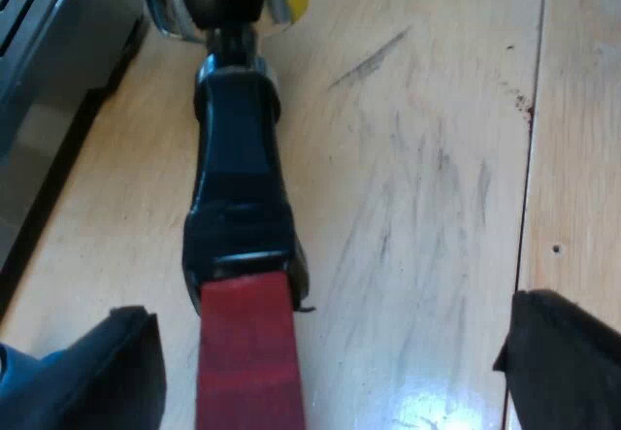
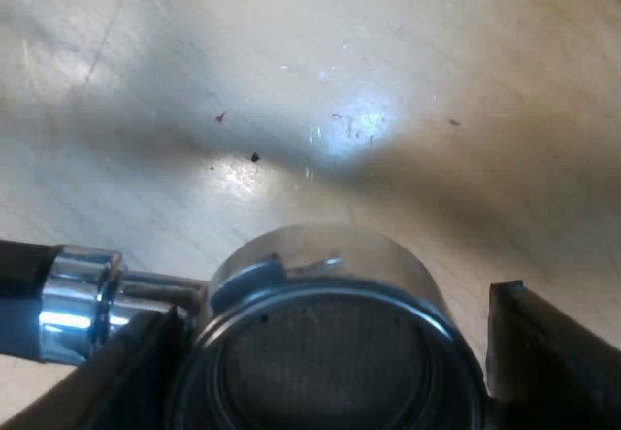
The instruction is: Put the handle in the coffee machine
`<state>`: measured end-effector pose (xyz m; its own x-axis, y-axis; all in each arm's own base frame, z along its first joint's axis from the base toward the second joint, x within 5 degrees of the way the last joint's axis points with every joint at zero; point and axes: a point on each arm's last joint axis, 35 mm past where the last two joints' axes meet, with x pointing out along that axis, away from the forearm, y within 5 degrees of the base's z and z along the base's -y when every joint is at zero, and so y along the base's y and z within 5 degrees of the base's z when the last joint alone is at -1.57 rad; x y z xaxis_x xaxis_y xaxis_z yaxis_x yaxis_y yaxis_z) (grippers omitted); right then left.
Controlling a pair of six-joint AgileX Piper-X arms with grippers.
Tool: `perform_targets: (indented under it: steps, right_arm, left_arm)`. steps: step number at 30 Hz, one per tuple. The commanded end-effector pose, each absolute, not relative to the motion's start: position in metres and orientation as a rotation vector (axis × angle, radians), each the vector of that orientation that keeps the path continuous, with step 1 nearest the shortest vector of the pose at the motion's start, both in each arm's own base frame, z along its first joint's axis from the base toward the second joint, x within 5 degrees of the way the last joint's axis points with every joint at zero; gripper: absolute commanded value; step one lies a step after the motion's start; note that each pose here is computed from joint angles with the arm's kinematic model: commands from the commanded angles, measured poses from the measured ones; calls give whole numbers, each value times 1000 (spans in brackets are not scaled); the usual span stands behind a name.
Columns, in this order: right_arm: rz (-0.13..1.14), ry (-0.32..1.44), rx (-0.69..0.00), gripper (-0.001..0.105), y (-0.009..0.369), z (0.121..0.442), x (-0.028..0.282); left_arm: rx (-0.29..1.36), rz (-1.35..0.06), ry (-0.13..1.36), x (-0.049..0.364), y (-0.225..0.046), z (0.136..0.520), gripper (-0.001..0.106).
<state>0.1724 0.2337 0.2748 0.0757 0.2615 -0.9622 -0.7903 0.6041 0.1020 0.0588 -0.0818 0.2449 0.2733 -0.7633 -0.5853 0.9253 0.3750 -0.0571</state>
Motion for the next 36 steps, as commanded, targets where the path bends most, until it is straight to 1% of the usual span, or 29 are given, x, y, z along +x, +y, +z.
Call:
perform_targets:
  steps: [1,7,10,15,18,23,27,29,36]
  right_arm:
    - [904,1251,-506,0,233,285,170]
    - [924,1281,-523,0,232,284,165]
    - [928,1282,-527,0,233,284,164]
    - [947,1280,-543,0,236,284,158]
    - [946,1280,-543,0,236,284,158]
    - [946,1280,-543,0,236,284,158]
    - [946,1280,-543,0,236,284,158]
    - [944,1278,-545,0,236,284,159]
    - [923,1269,-560,0,236,284,159]
  left_arm:
    - [321,-1160,562,59,-83,247,73]
    - [330,-1148,541,61,-84,244,73]
    - [332,-1147,552,61,-84,236,73]
    - [331,-1147,545,62,-85,237,73]
    - [336,-1147,565,63,-86,235,73]
    - [356,-1145,642,70,-94,226,73]
    - [354,-1144,648,75,-100,224,73]
    - [335,-1141,626,77,-102,226,73]
    - [338,-1140,637,77,-102,226,73]
